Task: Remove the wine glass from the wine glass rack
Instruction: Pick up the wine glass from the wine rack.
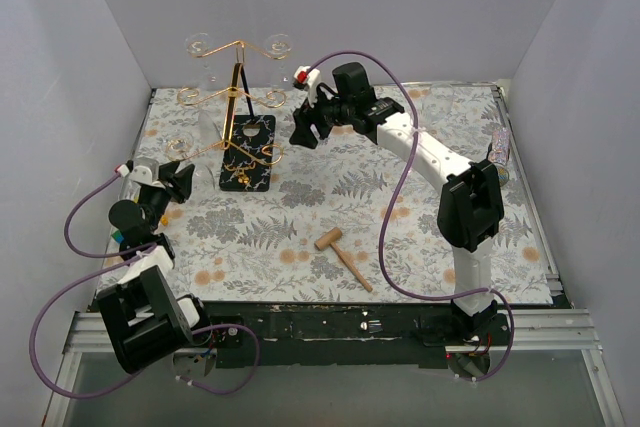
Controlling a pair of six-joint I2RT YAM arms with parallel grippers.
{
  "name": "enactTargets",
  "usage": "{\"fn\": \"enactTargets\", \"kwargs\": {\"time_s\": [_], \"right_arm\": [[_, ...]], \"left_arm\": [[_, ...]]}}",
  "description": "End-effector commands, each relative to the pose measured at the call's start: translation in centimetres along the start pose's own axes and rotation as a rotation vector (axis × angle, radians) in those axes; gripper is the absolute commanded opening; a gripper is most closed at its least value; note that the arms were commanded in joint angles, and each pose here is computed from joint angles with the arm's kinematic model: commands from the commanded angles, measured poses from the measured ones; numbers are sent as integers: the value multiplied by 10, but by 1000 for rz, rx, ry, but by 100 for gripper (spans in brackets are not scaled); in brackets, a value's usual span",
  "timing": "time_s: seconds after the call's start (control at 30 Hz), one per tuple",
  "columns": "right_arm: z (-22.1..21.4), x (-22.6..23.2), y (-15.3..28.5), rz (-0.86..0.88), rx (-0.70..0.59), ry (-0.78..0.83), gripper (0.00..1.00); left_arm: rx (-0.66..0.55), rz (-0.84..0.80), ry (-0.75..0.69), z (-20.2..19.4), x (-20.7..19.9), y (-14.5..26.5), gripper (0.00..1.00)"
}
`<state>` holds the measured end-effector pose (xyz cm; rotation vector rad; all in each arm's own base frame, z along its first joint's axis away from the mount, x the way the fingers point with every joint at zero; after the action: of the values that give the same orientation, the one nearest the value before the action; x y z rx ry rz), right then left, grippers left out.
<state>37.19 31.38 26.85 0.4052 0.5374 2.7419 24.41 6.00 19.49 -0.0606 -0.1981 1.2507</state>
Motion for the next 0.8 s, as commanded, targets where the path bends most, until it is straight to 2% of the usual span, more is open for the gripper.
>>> {"fn": "enactTargets", "kwargs": {"time_s": [0.0, 0.1, 0.37, 0.6, 0.77], "right_arm": [[13, 3, -4, 1, -40, 33, 75], [14, 5, -5, 2, -40, 36, 75], [10, 7, -10, 4, -28, 35, 75], [9, 9, -11, 4, -26, 37, 75], [6, 10, -13, 7, -19, 34, 75]], "left_arm": [[-13, 1, -37, 1, 2, -1, 39], [-13, -8, -36, 0, 1, -1, 34], [-33, -3, -48, 2, 6, -7, 35], [-42, -8, -48, 4, 7, -8, 29], [-55, -22, -48, 7, 6, -13, 36]]}}
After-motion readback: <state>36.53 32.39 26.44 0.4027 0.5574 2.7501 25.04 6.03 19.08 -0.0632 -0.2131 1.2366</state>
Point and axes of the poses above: each gripper's point midway between its finger pads, its own y axis back along the fingers, its own x axis along the line the jaws close on, z = x × y, the point moved 10 cm from there along y, back along the fingers, and after that the axes turned 8 degrees about -y, right-handed, at the moved point
